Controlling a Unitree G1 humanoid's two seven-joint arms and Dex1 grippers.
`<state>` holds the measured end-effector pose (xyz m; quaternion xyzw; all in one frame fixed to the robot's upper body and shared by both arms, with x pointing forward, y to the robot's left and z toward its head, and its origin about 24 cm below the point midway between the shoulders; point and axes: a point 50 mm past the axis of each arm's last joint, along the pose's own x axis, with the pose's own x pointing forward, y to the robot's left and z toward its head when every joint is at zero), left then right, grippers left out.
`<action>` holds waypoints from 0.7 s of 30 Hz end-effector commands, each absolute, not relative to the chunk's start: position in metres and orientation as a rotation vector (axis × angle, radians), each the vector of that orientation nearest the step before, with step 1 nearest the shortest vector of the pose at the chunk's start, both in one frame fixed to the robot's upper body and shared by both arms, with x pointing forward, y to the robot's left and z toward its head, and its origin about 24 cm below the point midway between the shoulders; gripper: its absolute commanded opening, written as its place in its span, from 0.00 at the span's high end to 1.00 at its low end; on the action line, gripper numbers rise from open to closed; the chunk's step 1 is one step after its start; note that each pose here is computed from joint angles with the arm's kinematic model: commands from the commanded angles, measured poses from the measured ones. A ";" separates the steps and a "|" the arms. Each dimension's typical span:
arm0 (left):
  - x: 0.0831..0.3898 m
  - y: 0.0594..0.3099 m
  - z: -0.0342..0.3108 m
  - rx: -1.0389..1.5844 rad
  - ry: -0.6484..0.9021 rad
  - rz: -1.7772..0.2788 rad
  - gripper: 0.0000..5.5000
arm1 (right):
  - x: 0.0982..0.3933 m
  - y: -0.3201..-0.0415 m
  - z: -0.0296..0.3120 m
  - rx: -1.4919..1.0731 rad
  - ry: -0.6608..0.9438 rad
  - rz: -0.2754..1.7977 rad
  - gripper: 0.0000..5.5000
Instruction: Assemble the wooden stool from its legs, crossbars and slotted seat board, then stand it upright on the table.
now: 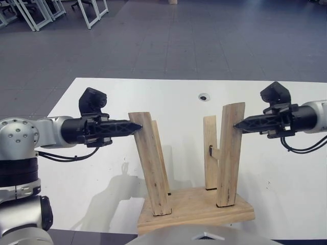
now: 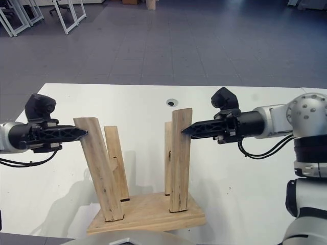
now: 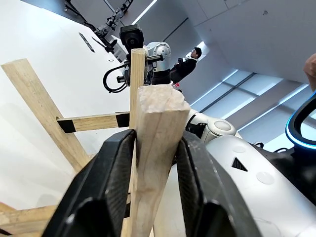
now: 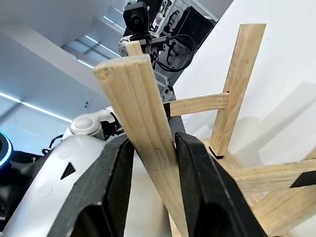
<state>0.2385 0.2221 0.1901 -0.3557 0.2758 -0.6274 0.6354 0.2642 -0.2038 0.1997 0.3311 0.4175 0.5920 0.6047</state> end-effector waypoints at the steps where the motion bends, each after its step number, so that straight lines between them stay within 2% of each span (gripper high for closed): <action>1: 0.258 0.223 0.197 -0.847 0.609 -1.407 0.63 | 0.277 -0.205 0.190 0.786 1.016 1.248 0.64; 8: 0.274 0.235 0.187 -0.866 0.569 -1.286 0.45 | 0.278 -0.209 0.180 0.803 1.051 1.186 0.42; 12: 0.293 0.250 0.175 -0.812 0.485 -1.094 0.35 | 0.277 -0.213 0.183 0.775 1.027 1.179 0.30; 15: 0.304 0.264 0.171 -0.731 0.398 -0.955 0.27 | 0.272 -0.215 0.184 0.671 0.978 1.177 0.28; 18: 0.289 0.272 0.181 -0.586 0.343 -0.954 0.27 | 0.270 -0.218 0.182 0.446 0.764 1.246 0.28; 21: 0.250 0.270 0.192 -0.223 0.199 -0.997 0.27 | 0.266 -0.233 0.173 0.348 0.709 1.258 0.28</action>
